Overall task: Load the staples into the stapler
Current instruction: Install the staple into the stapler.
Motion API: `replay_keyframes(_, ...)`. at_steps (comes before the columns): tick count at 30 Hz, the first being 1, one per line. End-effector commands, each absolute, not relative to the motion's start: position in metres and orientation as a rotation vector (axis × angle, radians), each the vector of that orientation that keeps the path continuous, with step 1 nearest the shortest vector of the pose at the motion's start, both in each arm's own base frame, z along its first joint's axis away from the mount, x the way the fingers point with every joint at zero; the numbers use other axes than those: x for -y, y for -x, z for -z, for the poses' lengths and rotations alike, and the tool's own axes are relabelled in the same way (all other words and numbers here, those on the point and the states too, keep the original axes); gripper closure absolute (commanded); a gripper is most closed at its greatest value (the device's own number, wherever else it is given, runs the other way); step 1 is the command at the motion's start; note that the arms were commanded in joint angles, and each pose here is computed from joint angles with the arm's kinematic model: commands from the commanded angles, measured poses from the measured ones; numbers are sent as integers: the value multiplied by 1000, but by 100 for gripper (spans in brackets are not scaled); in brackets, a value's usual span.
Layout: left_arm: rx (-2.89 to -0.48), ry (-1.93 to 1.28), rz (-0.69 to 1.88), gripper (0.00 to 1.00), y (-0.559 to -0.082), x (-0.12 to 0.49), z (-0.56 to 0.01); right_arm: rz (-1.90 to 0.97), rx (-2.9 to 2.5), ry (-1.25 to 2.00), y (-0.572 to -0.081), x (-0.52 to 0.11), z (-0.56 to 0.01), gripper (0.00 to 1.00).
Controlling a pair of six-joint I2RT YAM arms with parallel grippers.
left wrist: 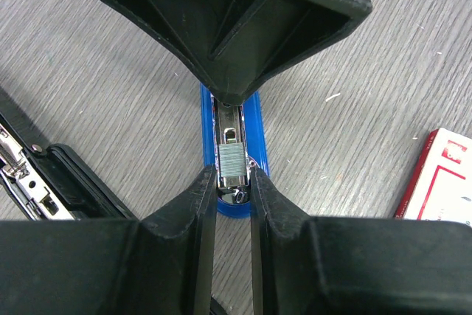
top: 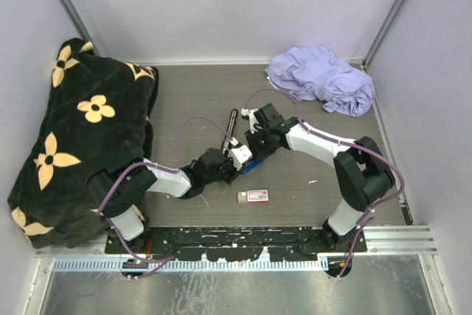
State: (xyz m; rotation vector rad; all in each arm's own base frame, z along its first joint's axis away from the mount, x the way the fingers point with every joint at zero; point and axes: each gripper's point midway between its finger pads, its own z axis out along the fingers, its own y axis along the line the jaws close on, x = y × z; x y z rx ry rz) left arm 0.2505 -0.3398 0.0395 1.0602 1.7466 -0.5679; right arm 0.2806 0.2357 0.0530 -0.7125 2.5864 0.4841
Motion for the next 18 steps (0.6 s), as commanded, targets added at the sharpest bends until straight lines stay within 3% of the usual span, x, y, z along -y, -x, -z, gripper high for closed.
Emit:
replay_keyframes(1,-1699,-1081,567,81,-254,351,-48,-440,-2564,742,-287,-236,-54,71)
replay_keyframes(18,-1703,-1087,564,82,-253,351,-47,-342,-2573,786,-284,-233,-45,71)
